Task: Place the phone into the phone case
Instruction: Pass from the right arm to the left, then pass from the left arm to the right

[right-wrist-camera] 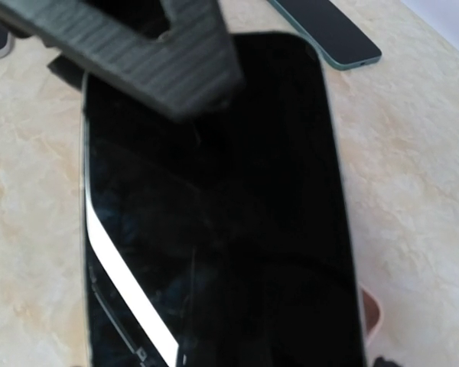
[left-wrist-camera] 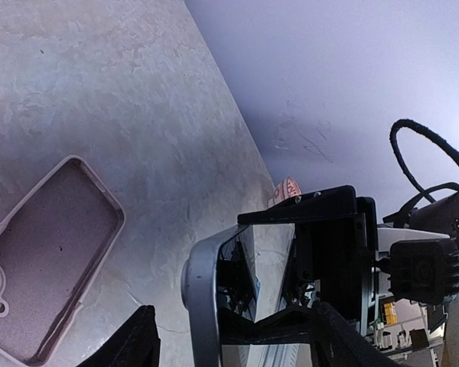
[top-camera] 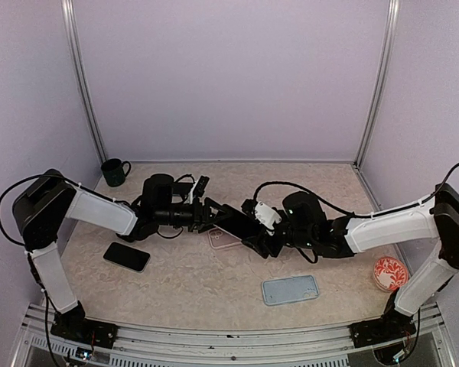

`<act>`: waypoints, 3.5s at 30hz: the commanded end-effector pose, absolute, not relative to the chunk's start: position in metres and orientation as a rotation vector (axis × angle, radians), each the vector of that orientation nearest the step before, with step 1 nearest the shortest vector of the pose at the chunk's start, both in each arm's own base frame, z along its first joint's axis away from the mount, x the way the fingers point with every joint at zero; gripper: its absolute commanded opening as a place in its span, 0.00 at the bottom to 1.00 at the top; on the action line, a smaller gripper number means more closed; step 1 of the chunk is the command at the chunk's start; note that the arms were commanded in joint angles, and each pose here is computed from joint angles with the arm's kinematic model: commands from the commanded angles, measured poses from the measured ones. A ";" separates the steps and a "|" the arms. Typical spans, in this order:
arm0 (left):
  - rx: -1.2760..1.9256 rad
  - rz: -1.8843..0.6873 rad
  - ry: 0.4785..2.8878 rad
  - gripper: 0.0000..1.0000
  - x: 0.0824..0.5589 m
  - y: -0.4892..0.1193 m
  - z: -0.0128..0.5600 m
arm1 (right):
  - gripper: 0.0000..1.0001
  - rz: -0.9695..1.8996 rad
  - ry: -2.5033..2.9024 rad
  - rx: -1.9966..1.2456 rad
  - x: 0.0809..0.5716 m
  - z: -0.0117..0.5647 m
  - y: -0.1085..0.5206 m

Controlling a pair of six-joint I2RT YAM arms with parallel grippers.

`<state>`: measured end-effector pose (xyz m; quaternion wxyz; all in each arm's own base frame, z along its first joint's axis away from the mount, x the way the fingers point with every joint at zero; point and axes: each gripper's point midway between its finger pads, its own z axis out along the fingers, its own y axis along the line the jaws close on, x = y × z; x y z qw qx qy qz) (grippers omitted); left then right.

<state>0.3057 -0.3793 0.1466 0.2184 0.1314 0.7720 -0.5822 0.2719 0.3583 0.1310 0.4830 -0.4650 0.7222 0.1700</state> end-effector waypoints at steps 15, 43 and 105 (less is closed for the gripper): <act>0.434 -1.664 2.090 0.39 0.300 -0.393 0.157 | 0.56 0.375 1.686 -1.124 0.277 0.147 0.375; 0.506 -1.644 1.981 0.00 0.292 -0.395 0.190 | 0.99 0.419 1.640 -0.920 0.275 0.193 0.352; 0.438 -1.756 1.400 0.00 0.267 -0.376 0.271 | 0.91 1.865 1.586 -0.600 0.243 0.263 0.350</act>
